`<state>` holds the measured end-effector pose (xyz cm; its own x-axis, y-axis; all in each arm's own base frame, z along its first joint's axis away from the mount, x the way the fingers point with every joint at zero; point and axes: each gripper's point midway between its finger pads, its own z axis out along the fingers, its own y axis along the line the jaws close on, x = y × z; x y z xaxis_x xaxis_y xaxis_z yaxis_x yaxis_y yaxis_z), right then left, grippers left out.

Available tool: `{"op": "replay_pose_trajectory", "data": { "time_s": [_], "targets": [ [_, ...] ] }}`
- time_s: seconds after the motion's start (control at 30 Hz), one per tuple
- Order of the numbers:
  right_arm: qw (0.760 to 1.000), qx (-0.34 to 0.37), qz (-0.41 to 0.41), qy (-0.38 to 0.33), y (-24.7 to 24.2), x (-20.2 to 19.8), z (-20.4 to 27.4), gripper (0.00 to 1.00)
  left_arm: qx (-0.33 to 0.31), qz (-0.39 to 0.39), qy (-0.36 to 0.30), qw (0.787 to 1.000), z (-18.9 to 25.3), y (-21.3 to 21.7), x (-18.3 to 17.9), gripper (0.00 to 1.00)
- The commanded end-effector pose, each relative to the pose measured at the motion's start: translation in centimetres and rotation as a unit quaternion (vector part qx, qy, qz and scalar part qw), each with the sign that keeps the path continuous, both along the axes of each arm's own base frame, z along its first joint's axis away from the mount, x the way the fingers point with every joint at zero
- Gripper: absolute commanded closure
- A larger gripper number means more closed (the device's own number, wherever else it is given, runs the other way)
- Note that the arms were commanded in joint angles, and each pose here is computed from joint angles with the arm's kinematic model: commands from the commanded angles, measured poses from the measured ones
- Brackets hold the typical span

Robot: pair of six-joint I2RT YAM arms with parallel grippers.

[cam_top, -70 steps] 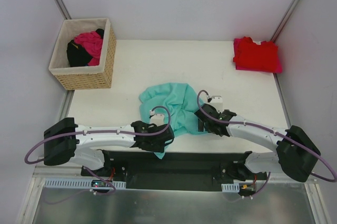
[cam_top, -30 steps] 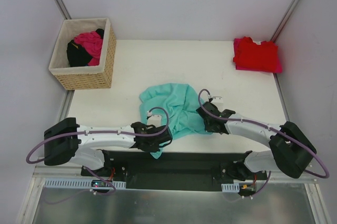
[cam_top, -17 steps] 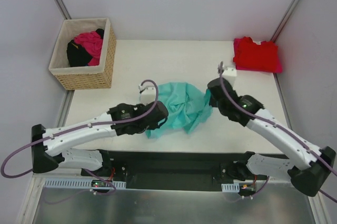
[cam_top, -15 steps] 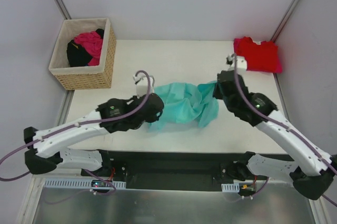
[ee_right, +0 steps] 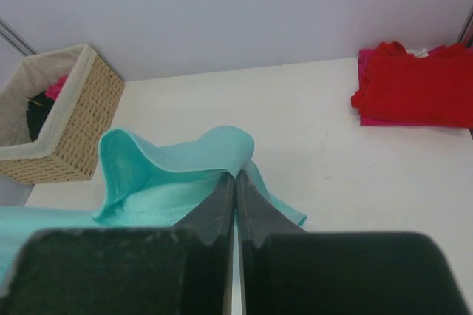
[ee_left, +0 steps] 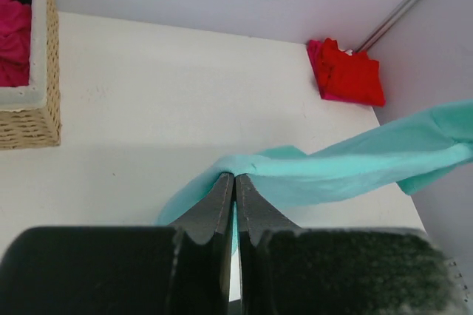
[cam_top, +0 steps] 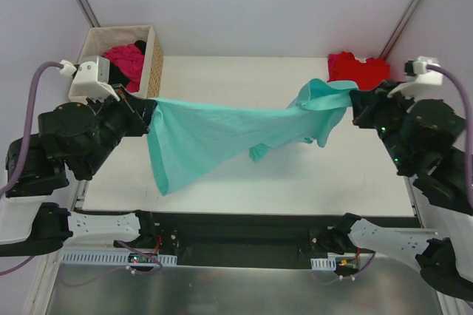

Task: Fold and stack the t-shirts

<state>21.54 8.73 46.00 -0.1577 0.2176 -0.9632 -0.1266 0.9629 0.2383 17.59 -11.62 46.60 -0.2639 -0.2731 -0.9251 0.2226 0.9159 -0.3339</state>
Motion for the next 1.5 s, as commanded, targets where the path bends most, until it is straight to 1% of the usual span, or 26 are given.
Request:
{"op": "replay_pose_trajectory", "data": {
  "time_s": [0.0, 0.13, 0.23, 0.27, 0.33, 0.37, 0.4, 0.43, 0.47, 0.53, 0.6, 0.63, 0.7, 0.73, 0.87, 0.9, 0.93, 1.0, 1.03, 1.1, 1.23, 1.27, 1.33, 1.37, 1.4, 1.47],
  "targets": [
    [0.997, 0.015, 0.008, -0.077, -4.2, -4.0, 5.3, 0.99, 0.039, -0.019, -0.023, 0.999, 1.5, 0.4, -0.1, 1.00],
    [0.990, 0.009, 0.041, -0.135, -5.0, -5.7, 8.1, 0.99, 0.041, -0.061, -0.030, 0.997, 2.2, -1.3, -0.4, 1.00],
    [0.978, 0.019, 0.073, -0.194, -4.8, -7.0, 10.9, 0.99, 0.029, -0.094, -0.061, 0.993, 3.8, -2.2, -0.7, 1.00],
    [0.971, 0.030, 0.079, -0.223, -5.2, -7.8, 12.8, 0.99, 0.033, -0.106, -0.077, 0.991, 4.5, -2.3, -0.9, 1.00],
    [0.964, 0.025, 0.095, -0.247, -4.9, -8.3, 14.4, 0.99, -0.003, -0.128, -0.116, 0.985, 7.2, -2.4, -1.5, 1.00],
    [0.958, 0.028, 0.114, -0.261, -4.6, -9.1, 15.4, 0.99, -0.006, -0.159, -0.137, 0.978, 8.2, -3.0, -2.2, 1.00],
    [0.951, 0.035, 0.125, -0.282, -5.0, -10.1, 16.8, 0.99, -0.030, -0.170, -0.159, 0.972, 10.2, -2.5, -2.9, 1.00],
    [0.945, 0.037, 0.139, -0.293, -4.7, -10.6, 17.6, 0.99, -0.032, -0.185, -0.177, 0.966, 11.2, -2.5, -3.4, 1.00],
    [0.937, 0.044, 0.164, -0.306, -4.1, -11.4, 18.3, 0.99, -0.042, -0.220, -0.194, 0.955, 12.2, -2.9, -4.5, 1.00],
    [0.924, 0.056, 0.191, -0.325, -3.9, -12.7, 19.6, 0.99, -0.071, -0.243, -0.228, 0.940, 14.8, -2.2, -5.9, 1.00],
    [0.902, 0.071, 0.246, -0.348, -3.2, -15.2, 20.6, 0.99, -0.098, -0.289, -0.257, 0.917, 16.7, -1.9, -8.1, 1.00],
    [0.883, 0.072, 0.287, -0.365, -2.6, -17.0, 21.0, 0.99, -0.106, -0.306, -0.268, 0.907, 17.2, -1.8, -8.9, 1.00],
    [0.870, 0.088, 0.310, -0.373, -2.6, -18.6, 21.3, 0.99, -0.125, -0.341, -0.284, 0.887, 17.9, -1.4, -10.7, 1.00],
    [0.856, 0.089, 0.333, -0.385, -2.5, -20.0, 21.5, 0.99, -0.137, -0.349, -0.294, 0.879, 18.5, -1.2, -11.3, 1.00],
    [0.839, 0.101, 0.356, -0.398, -2.4, -22.6, 21.7, 0.99, -0.159, -0.394, -0.302, 0.854, 18.1, -1.4, -13.3, 1.00],
    [0.843, 0.104, 0.348, -0.398, -2.3, -22.9, 21.7, 0.99, -0.164, -0.412, -0.308, 0.842, 18.2, -1.2, -14.3, 1.00],
    [0.835, 0.100, 0.357, -0.407, -2.1, -23.7, 21.9, 0.99, -0.165, -0.424, -0.310, 0.835, 18.1, -1.4, -14.7, 1.00],
    [0.840, 0.095, 0.339, -0.413, -1.9, -24.3, 22.0, 0.99, -0.176, -0.441, -0.316, 0.821, 18.0, -1.1, -15.7, 1.00],
    [0.835, 0.095, 0.345, -0.417, -1.7, -25.1, 22.2, 0.99, -0.176, -0.457, -0.322, 0.811, 17.8, -1.3, -16.4, 1.00],
    [0.841, 0.097, 0.335, -0.415, -1.4, -25.3, 22.2, 0.99, -0.186, -0.456, -0.325, 0.808, 17.7, -1.0, -16.5, 1.00],
    [0.856, 0.109, 0.325, -0.388, -0.8, -23.7, 21.4, 0.99, -0.182, -0.433, -0.324, 0.821, 16.6, -0.9, -15.6, 1.00],
    [0.864, 0.108, 0.323, -0.371, -0.3, -22.4, 20.7, 0.99, -0.174, -0.422, -0.310, 0.834, 15.6, -1.6, -14.6, 1.00],
    [0.882, 0.115, 0.306, -0.338, 0.2, -19.8, 19.7, 0.99, -0.174, -0.400, -0.308, 0.845, 14.9, -1.3, -13.8, 1.00],
    [0.890, 0.117, 0.300, -0.322, 0.5, -18.5, 19.0, 0.99, -0.165, -0.367, -0.289, 0.869, 13.5, -1.9, -11.9, 1.00],
    [0.904, 0.115, 0.292, -0.290, 1.3, -16.1, 17.4, 0.99, -0.171, -0.349, -0.292, 0.874, 13.2, -1.4, -11.4, 1.00],
    [0.926, 0.114, 0.255, -0.254, 1.5, -12.7, 15.3, 0.99, -0.152, -0.316, -0.269, 0.897, 10.5, -2.5, -9.4, 1.00]
  ]
}}
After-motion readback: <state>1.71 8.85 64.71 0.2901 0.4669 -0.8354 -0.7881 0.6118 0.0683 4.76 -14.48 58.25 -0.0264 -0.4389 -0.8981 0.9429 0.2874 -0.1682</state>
